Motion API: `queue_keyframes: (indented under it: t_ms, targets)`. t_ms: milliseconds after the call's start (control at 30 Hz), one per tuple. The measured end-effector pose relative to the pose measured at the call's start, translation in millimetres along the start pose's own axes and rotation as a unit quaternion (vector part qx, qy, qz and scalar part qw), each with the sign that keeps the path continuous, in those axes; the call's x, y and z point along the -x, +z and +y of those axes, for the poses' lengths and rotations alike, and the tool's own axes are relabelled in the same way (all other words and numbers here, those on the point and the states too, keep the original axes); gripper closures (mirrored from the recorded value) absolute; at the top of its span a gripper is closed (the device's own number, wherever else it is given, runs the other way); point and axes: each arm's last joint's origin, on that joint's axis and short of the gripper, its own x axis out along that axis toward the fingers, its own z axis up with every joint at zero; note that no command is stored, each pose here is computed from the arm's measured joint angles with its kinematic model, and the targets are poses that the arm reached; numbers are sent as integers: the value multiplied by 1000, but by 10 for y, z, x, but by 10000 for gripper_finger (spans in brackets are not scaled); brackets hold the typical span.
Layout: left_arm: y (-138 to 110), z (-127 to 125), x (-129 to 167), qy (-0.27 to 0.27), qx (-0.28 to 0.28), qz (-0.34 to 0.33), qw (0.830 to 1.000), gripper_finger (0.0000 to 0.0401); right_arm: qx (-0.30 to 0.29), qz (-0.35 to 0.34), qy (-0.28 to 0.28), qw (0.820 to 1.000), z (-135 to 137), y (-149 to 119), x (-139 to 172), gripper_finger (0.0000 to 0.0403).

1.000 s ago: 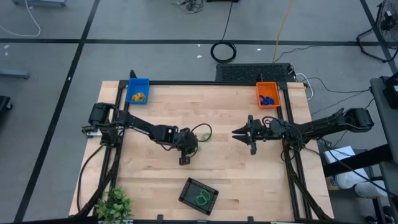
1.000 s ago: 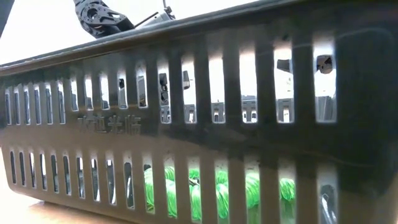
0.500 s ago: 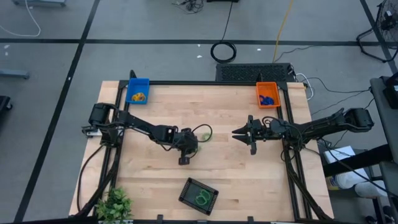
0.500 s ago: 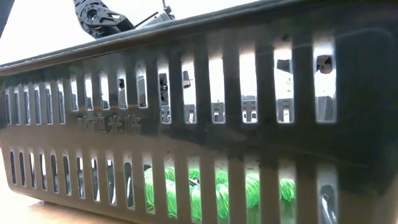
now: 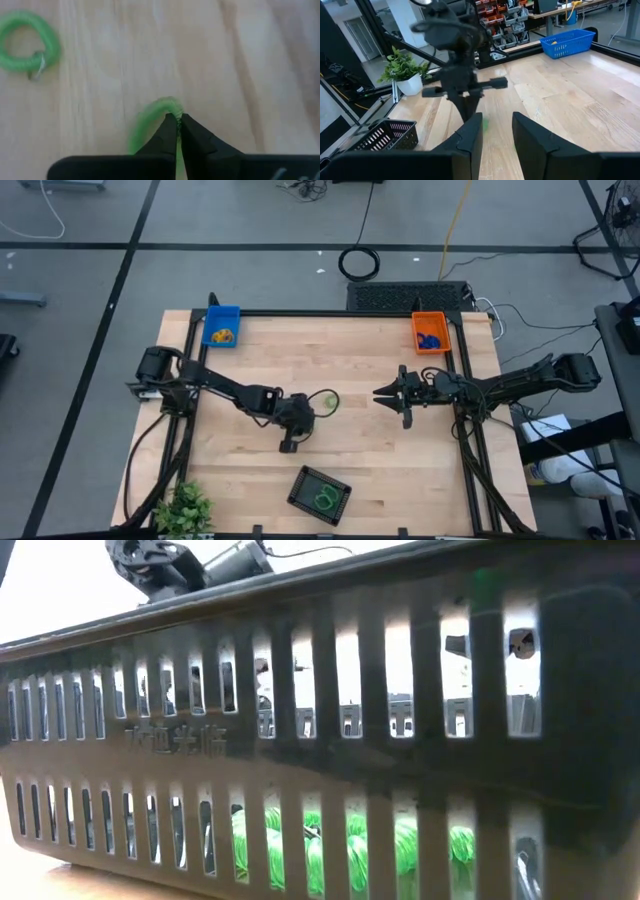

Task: Sort spring keychains into baskets
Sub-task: Put the green spring keychain into the black basket

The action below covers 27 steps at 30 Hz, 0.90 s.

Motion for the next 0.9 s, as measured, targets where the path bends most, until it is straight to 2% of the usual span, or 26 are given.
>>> queue_keyframes:
  t_ms: [400, 900]
  targets:
    - [130, -165, 173, 9, -37, -45, 998, 393, 0, 0, 0, 1000, 0, -1, 0, 312]
    - [183, -270, 206, 9, -61, -56, 997, 393, 0, 0, 0, 1000, 0, 0, 0, 312]
